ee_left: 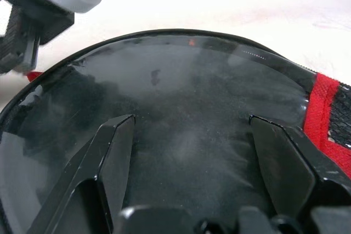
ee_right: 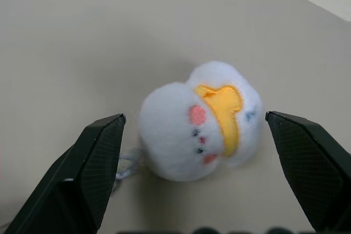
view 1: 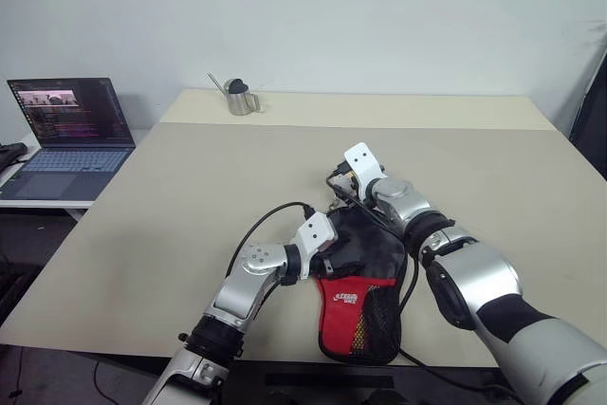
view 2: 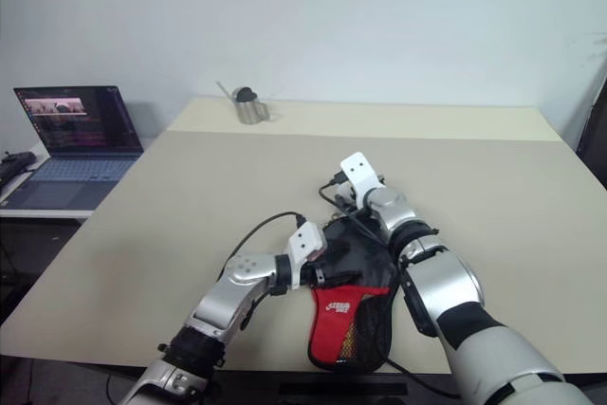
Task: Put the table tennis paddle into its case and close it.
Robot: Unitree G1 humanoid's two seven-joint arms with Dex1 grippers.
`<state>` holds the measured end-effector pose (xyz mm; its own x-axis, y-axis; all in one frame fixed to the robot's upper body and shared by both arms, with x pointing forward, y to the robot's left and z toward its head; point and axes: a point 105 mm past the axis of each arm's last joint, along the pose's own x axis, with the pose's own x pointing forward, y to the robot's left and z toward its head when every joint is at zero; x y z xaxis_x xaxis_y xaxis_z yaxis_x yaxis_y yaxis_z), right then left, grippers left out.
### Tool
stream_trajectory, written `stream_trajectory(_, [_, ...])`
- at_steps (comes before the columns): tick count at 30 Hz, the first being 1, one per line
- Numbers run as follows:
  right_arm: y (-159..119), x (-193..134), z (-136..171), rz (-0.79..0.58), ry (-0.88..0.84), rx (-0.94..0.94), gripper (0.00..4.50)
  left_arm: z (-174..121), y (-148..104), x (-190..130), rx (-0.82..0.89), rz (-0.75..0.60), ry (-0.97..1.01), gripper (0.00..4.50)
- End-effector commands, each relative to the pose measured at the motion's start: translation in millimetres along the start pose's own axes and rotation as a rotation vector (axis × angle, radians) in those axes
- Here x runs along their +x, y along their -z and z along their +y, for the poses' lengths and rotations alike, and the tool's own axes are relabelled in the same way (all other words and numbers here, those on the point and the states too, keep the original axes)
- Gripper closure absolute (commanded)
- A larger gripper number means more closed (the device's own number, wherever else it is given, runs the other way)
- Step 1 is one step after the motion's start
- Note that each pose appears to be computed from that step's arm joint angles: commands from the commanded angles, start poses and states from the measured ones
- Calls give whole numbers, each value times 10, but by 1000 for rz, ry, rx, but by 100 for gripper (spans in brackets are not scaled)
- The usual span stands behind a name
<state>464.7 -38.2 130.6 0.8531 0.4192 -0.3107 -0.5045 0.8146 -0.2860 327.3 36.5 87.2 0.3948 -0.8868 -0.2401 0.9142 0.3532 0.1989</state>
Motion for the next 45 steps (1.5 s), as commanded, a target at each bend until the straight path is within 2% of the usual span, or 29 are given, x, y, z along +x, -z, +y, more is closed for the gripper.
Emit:
stream_trajectory(1, [-149, 12, 29, -24, 3, -11, 61, -42, 32, 5, 3, 14, 8, 85])
stream_trajectory(9, [-57, 23, 31, 19, 39, -55, 343, -77, 66, 15, 0, 22, 15, 85])
stream_trajectory(13, [-48, 24, 33, 24, 44, -76, 442, -84, 87, 14, -7, 26, 12, 85])
stream_trajectory(20, [-50, -5, -100, 21, 85, -134, 449, -92, 134, 30, -15, 38, 15, 85])
stream_trajectory(29, [46, -238, -747, 54, 194, -286, 449, -119, 190, 62, -22, 47, 24, 85])
stream_trajectory(37, [226, -407, -963, 80, 137, -429, 449, -115, 215, 110, -31, 50, 28, 85])
stream_trajectory(45, [386, -677, -1247, 109, 122, -470, 449, -82, 244, 129, -29, 62, 15, 85])
